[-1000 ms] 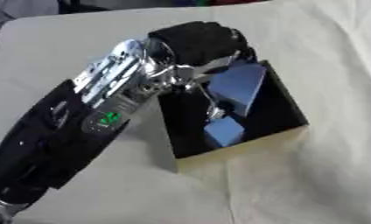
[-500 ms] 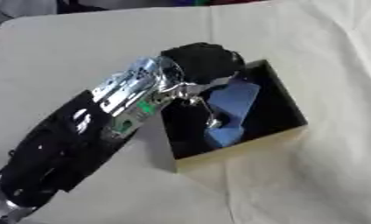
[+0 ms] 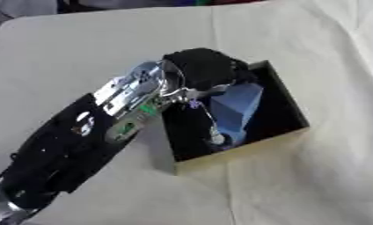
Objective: Pick up objects on the table and place them in the box.
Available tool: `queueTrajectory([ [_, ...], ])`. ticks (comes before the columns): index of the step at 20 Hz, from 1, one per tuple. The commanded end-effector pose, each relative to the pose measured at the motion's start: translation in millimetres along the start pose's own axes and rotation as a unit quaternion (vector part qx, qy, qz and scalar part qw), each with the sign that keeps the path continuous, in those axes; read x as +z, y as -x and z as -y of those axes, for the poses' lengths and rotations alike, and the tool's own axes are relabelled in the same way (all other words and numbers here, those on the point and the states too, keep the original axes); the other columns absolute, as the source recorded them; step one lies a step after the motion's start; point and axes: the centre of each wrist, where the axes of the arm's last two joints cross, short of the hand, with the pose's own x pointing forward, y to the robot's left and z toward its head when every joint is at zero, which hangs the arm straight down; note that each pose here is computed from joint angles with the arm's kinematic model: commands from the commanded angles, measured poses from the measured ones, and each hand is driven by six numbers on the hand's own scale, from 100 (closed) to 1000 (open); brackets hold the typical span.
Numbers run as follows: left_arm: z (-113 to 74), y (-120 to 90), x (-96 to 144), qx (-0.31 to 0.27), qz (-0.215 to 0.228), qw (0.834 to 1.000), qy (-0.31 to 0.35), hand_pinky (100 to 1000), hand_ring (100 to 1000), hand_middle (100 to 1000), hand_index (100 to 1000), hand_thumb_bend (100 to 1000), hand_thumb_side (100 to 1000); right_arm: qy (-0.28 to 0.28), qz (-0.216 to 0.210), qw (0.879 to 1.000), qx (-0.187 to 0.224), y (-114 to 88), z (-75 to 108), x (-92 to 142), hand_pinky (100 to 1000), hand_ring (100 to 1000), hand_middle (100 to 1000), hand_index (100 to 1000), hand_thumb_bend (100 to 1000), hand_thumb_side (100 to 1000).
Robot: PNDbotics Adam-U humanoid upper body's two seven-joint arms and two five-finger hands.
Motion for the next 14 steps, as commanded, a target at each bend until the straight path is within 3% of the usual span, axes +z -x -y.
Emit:
queueTrajectory([
  [1, -16.7, 4, 14, -0.005, -0.013, 0.999, -0.037, 850, 878, 886, 991, 569, 607, 0.004, 0.017, 1.000, 0.007, -6, 4.5, -5, 862, 746, 685, 941, 100, 1000],
  [7, -42.5, 5, 48, 0.031, -0.031, 0.988, -0.150, 825, 828, 863, 980, 495, 674, 0.008, 0.019, 1.000, 0.007, -6, 5.5, -5, 862, 747, 685, 941, 100, 1000],
  [10, -52.0, 8, 67, 0.059, -0.048, 0.973, -0.219, 794, 769, 817, 953, 336, 649, 0.010, 0.021, 1.000, 0.008, -6, 6.0, -6, 861, 747, 686, 942, 100, 1000],
  [11, -53.7, 9, 72, 0.072, -0.052, 0.966, -0.242, 791, 765, 813, 951, 324, 645, 0.011, 0.022, 1.000, 0.008, -6, 6.2, -6, 861, 747, 686, 942, 100, 1000],
  [12, -54.5, 13, 76, 0.088, -0.059, 0.958, -0.266, 768, 730, 784, 931, 217, 613, 0.011, 0.023, 1.000, 0.009, -6, 6.4, -6, 861, 748, 686, 942, 100, 1000],
  [14, -53.4, 22, 84, 0.124, -0.078, 0.936, -0.321, 748, 688, 754, 917, 128, 594, 0.013, 0.025, 1.000, 0.009, -6, 6.9, -6, 861, 748, 687, 942, 100, 1000],
])
